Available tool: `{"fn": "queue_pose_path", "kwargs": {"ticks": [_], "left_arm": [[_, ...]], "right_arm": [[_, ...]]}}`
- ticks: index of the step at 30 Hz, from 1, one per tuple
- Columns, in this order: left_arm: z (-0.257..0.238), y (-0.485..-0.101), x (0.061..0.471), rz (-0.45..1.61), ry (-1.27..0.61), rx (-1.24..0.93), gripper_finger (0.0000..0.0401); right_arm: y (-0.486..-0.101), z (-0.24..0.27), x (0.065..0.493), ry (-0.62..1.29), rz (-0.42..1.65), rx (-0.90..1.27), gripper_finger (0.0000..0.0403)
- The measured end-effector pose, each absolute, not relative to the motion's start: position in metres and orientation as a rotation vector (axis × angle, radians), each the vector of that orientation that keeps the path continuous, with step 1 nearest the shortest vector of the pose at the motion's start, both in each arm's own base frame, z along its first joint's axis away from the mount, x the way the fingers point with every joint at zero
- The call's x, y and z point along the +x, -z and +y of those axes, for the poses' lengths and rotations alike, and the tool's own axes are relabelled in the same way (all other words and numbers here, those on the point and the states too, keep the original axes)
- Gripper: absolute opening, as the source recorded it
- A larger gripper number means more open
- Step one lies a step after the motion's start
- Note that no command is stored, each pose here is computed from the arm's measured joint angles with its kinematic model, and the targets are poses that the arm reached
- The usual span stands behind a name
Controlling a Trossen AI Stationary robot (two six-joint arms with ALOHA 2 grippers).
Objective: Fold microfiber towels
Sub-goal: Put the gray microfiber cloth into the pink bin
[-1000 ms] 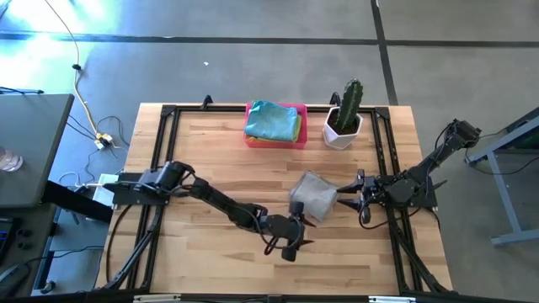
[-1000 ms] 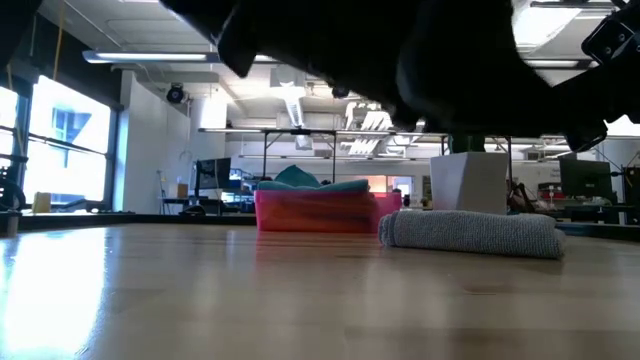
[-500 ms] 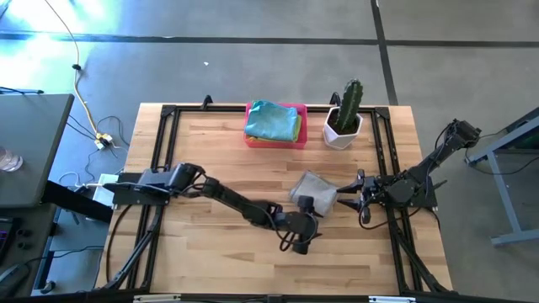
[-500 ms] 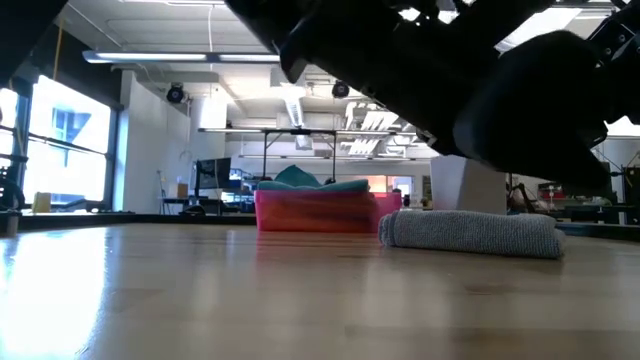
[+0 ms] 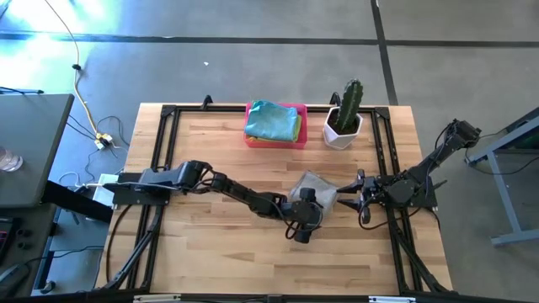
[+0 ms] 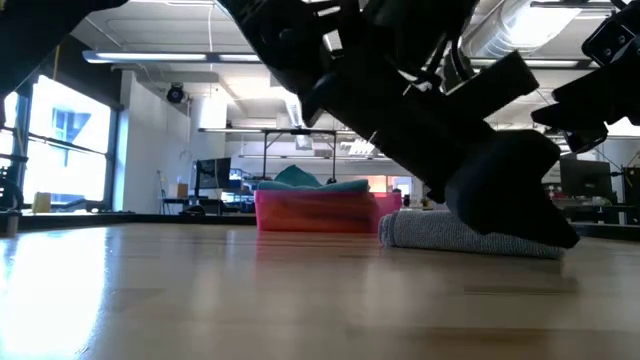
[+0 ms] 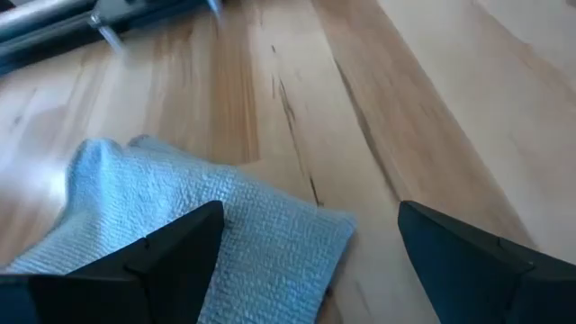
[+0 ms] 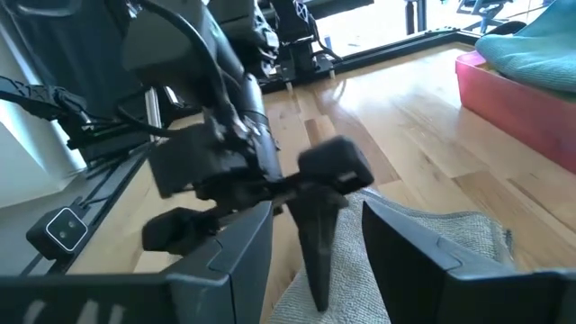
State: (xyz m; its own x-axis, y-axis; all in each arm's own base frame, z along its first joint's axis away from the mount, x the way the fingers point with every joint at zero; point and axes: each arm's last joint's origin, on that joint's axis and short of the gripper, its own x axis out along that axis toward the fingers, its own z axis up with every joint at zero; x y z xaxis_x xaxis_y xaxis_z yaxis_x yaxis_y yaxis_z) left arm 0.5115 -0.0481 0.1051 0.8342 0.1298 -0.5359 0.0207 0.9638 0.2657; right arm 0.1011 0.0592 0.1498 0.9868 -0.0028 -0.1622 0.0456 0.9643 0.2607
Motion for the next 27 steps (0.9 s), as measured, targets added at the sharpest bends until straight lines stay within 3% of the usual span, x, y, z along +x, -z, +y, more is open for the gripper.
{"fn": "queue_pose_path", "kwargs": {"ticks": [9, 14, 21, 27], "left_arm": [[-0.033, -0.093, 0.512, 0.626, -0.043, 0.185, 0.032], [-0.022, -0.092, 0.511, 0.647, -0.134, 0.187, 0.0292], [-0.01, -0.091, 0.508, 0.704, -0.174, 0.139, 0.0216], [-0.023, -0.09, 0.507, 0.707, -0.156, 0.178, 0.0109]], "right_arm": [[-0.15, 0.059, 0.101, 0.025, 0.162, 0.267, 0.0165], [-0.15, 0.059, 0.101, 0.025, 0.162, 0.266, 0.0165], [-0.15, 0.059, 0.101, 0.025, 0.162, 0.266, 0.0165], [-0.15, 0.059, 0.101, 0.025, 0.162, 0.266, 0.0165]]}}
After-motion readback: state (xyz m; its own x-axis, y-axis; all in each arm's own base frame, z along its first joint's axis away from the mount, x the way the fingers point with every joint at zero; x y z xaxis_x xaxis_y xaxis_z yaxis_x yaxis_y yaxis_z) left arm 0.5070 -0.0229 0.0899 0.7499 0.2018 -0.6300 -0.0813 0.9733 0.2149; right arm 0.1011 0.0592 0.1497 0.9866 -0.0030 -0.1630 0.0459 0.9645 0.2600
